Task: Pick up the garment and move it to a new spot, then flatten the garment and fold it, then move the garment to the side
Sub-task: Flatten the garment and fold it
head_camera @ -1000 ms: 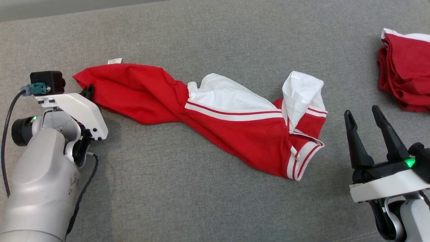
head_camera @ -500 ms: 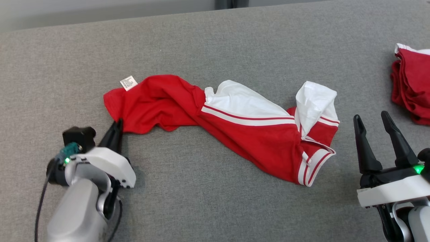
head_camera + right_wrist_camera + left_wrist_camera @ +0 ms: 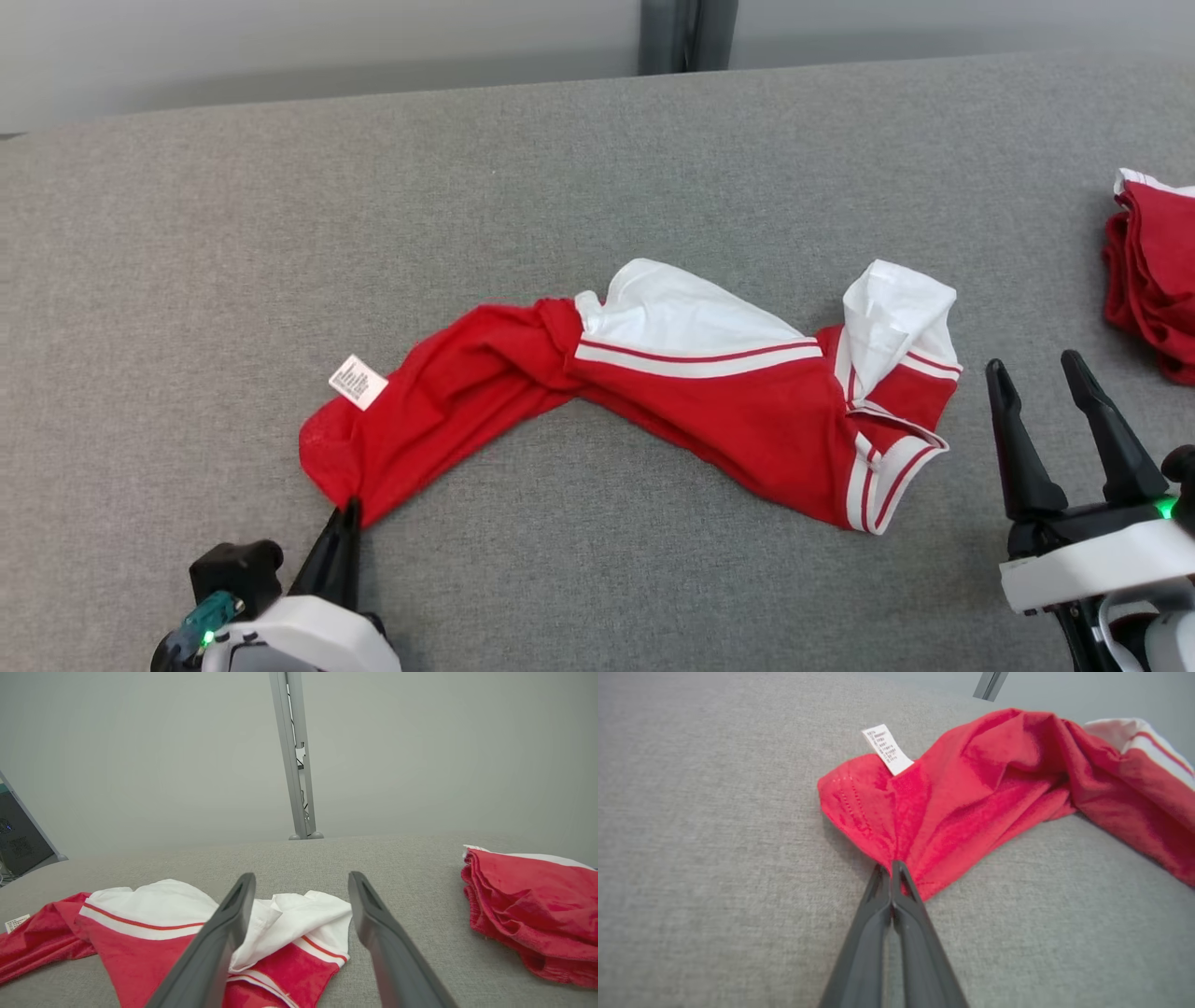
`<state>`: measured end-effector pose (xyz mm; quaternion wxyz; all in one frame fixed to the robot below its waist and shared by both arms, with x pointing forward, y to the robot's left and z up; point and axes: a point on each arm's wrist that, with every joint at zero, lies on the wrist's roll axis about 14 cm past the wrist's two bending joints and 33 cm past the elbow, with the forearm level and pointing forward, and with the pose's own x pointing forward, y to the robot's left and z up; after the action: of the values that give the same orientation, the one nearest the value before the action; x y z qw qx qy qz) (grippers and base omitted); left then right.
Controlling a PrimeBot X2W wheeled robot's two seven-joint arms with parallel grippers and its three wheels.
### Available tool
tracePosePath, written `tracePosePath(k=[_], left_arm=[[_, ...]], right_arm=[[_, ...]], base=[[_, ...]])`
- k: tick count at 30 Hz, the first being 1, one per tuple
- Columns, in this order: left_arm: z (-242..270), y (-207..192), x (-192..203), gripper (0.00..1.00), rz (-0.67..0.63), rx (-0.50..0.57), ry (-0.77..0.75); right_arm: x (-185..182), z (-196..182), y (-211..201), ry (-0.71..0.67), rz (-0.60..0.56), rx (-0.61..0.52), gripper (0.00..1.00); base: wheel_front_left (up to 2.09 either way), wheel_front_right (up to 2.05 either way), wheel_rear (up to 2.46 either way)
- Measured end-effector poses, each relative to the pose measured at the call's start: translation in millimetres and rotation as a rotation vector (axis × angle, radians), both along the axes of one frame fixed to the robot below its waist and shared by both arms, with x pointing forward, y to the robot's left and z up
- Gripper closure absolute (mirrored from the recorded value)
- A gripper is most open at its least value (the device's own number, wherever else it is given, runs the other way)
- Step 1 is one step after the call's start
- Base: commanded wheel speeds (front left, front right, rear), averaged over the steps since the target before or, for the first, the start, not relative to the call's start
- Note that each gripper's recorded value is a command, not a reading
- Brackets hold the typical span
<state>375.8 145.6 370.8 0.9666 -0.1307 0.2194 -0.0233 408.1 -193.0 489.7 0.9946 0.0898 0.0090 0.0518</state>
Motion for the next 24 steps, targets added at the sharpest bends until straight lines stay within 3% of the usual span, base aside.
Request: tracePosePath(k=[7,8,9,15,24], left_arm=[[11,14,-30,1.00,0.026,0.017,0.037],[12,13,-31,0.72,0.024,0.007,0.043],[13,11,-32,0.01,0.026,-0.007,0.045],[37,6,-23,0.00,0.041,-0.039,-0.044],[120,24,14,0.00,0.096,0.090,-0.383]], right_arm=[[-12,0,0,0.013,-0.016,0.019,0.00],[-13,0,0,0.013,-0.019,0.022,0.00],[-14,1,-1,0.012,-0.021,0.023,0.00],[-19,7,0,-0.001,-0.021,0.024,0.00],[-16,24,12,-0.034,0.033,-0.015,0.00]], base=[[0.00,0.00,0.00],[0.00,0.00,0.00],[0.00,0.00,0.00],[0.00,0.00,0.00],[0.00,0.00,0.00]])
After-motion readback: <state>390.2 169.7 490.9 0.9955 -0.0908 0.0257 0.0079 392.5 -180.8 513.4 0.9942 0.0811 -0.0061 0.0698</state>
